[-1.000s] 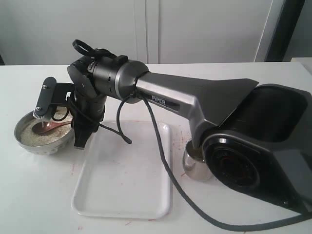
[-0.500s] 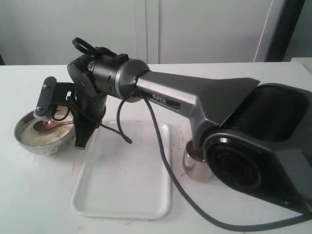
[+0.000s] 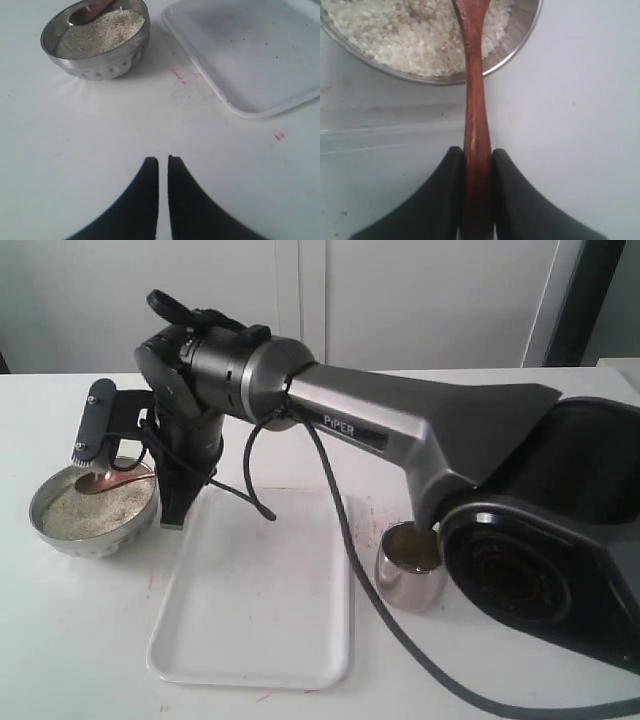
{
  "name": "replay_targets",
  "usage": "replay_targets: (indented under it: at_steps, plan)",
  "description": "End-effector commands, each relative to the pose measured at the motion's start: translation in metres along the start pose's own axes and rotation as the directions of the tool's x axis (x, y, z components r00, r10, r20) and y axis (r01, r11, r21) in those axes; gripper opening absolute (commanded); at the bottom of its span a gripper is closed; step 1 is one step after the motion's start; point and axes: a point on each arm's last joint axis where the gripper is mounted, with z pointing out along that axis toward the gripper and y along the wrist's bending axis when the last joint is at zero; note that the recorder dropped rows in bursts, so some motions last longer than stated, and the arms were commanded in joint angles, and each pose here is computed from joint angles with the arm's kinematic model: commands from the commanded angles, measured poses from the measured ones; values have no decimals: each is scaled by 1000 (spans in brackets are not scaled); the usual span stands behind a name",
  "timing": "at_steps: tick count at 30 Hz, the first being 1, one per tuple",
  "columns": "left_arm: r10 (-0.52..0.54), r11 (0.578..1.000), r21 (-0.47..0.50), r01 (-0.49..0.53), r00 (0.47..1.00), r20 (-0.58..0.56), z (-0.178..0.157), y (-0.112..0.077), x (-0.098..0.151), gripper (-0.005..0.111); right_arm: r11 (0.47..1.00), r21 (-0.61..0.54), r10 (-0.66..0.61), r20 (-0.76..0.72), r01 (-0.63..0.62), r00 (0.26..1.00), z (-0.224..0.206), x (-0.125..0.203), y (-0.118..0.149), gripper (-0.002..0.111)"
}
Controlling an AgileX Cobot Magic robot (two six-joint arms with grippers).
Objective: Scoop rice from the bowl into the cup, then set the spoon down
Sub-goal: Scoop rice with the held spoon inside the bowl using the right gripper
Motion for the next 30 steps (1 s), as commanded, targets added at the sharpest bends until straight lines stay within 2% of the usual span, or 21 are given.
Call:
replay_targets:
  at_steps: [1, 5, 6, 9, 11, 15, 30]
  plan:
    - [-5, 1000, 11, 5, 1000, -3, 0, -1, 2, 14, 995, 72, -65, -17, 66, 998, -35, -4, -10, 0]
    - [-5, 1000, 11, 5, 1000, -3, 0, -1, 2, 14, 948, 173, -247, -139, 269, 959, -67, -16, -2, 0]
    - [-5, 1000, 11, 5, 1000, -3, 0, -1, 2, 14, 916, 206, -303, -203, 343, 931, -74, -23, 5, 0]
    - [-5, 1000, 11, 5, 1000, -3, 0, -1, 2, 14, 840, 269, -389, -307, 471, 869, -84, -34, 16, 0]
    - [-5, 1000, 11, 5, 1000, -3, 0, -1, 2, 14, 810, 290, -408, -343, 509, 846, -88, -38, 20, 0]
    - [-5, 1000, 11, 5, 1000, -3, 0, -1, 2, 14, 812, 283, -404, -357, 510, 842, -86, -37, 21, 0]
    - [-5, 1000, 11, 5, 1000, -3, 0, -1, 2, 14, 783, 230, -477, -374, 577, 795, -33, -37, 38, 0]
